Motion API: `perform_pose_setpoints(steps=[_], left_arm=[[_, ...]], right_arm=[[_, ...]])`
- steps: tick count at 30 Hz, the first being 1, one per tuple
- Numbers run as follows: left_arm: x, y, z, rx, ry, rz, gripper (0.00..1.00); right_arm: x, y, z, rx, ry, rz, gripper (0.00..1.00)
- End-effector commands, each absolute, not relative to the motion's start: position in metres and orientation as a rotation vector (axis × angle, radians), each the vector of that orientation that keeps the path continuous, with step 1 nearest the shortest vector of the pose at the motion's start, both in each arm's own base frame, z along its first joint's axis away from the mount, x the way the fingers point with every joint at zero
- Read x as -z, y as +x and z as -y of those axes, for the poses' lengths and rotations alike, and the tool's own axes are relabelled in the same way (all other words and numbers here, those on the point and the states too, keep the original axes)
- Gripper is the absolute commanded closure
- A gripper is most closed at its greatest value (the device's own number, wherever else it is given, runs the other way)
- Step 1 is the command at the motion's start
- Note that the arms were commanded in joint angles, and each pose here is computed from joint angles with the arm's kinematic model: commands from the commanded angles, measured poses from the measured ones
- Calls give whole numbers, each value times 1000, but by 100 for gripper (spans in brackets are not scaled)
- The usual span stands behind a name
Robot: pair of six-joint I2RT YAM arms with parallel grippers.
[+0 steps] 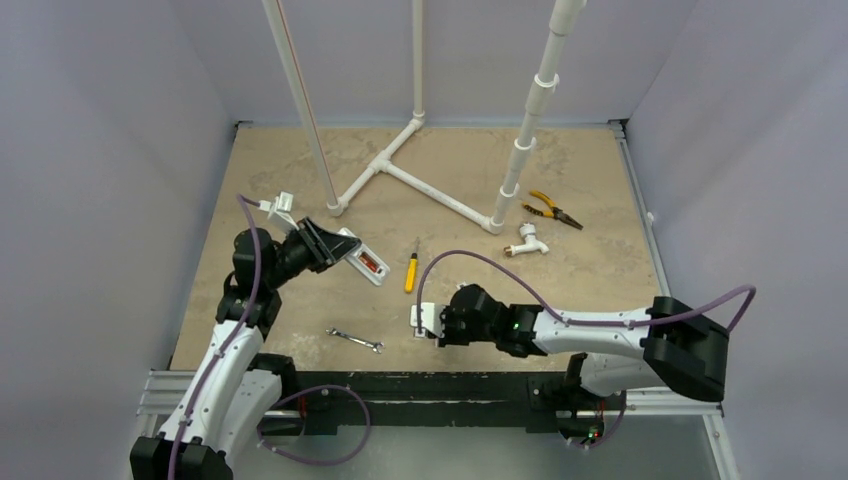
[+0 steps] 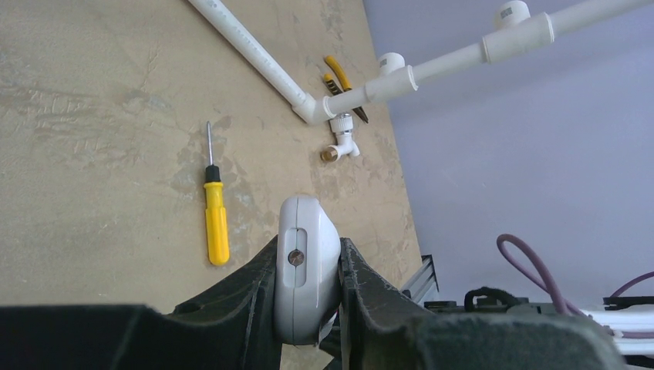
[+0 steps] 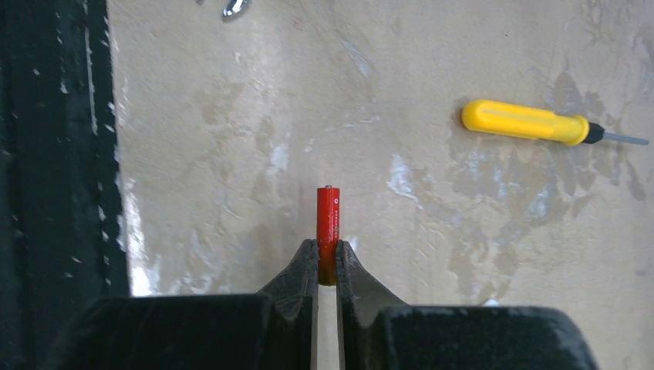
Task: Load the batteries into the remote control
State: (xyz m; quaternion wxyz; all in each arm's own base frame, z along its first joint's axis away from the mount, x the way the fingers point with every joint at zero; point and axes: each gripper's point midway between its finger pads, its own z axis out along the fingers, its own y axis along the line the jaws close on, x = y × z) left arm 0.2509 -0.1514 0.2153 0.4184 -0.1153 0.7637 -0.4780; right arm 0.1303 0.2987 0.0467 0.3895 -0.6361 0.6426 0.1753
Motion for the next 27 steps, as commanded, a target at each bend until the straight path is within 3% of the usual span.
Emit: perform_pose_setpoints(steps=[1, 10, 20, 27], left_arm=[[-241, 253, 154, 1213, -194, -1843, 100], [-242, 251, 156, 1227, -179, -1841, 100], [-241, 250, 156, 1227, -172, -1843, 100], [-241, 252, 155, 1221, -173, -1841, 100]], right_arm=[[-65, 131, -300, -510, -1924, -1330, 100], [-43, 129, -287, -545, -2373, -1202, 100], [-25, 133, -287, -526, -2509, -1132, 100], [-25, 135, -289, -520, -2501, -1133, 86]])
